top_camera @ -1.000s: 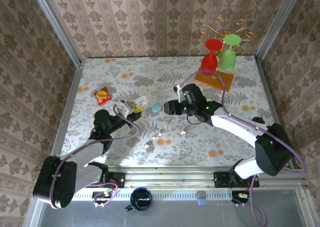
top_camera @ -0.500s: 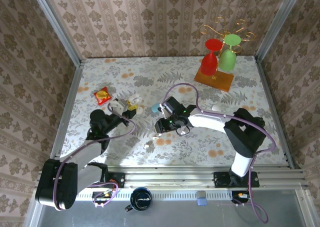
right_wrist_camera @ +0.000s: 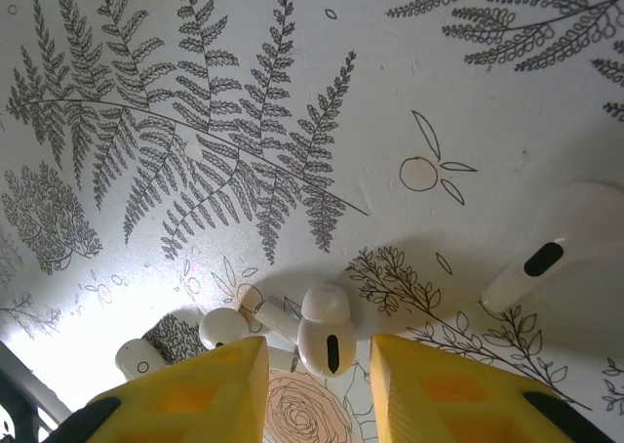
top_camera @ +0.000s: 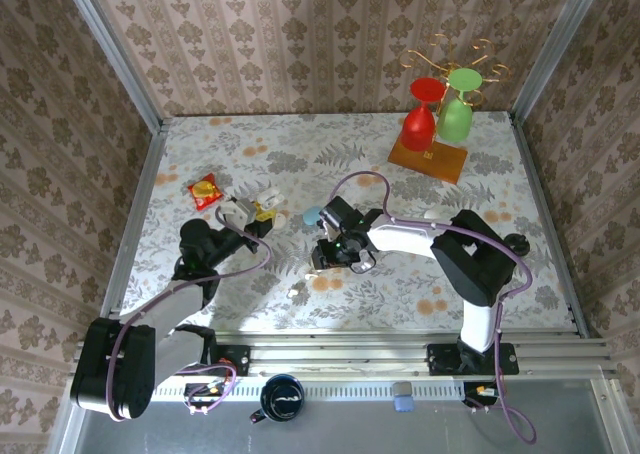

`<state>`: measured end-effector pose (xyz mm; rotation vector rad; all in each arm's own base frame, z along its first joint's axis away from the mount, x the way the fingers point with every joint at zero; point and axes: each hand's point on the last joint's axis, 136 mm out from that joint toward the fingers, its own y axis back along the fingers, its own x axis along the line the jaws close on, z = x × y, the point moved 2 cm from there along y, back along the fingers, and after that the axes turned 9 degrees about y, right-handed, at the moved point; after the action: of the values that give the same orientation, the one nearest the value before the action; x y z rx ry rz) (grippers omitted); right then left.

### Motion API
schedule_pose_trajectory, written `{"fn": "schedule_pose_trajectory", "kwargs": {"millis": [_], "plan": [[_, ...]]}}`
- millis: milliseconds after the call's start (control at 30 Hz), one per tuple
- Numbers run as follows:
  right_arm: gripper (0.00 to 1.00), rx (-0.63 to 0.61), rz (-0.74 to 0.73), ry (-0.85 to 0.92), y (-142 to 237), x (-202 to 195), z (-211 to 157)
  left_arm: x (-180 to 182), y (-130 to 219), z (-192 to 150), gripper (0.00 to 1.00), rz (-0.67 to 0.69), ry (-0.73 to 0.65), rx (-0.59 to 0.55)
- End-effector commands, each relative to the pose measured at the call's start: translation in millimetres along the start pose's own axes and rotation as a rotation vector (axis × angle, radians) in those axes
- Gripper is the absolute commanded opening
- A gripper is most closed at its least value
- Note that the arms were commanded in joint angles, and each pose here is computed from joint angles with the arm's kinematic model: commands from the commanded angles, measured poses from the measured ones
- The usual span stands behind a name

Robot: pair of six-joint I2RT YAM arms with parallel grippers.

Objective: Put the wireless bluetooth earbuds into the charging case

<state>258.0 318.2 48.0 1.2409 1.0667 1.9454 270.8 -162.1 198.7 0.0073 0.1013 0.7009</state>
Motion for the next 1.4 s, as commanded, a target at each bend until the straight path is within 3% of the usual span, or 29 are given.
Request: {"fn": "schedule_pose_trajectory", "kwargs": {"millis": [0,267,767,1000,1367], "plan": [[0.34,0.027,0.012,-0.055,-6,1,-7,-3,1,-2,0.00,-0.021,0.006,0.006],[0.34,0.044,0.011,-0.066,-12,1,-10,0,0,-4,0.00,-0.008,0.002,0.016],[0.23,0.024,-0.030,-0.019,-17,-8,-6,-2,1,-6,0.00,-0.017,-0.002,0.026],[0.22,-0.066,-0.093,0.220,19,-13,6,-11,-4,-9,0.00,-0.073,0.007,0.057],[0.18,-0.357,-0.317,0.636,120,-10,30,-46,-19,-15,0.00,-0.248,0.032,0.126]]}}
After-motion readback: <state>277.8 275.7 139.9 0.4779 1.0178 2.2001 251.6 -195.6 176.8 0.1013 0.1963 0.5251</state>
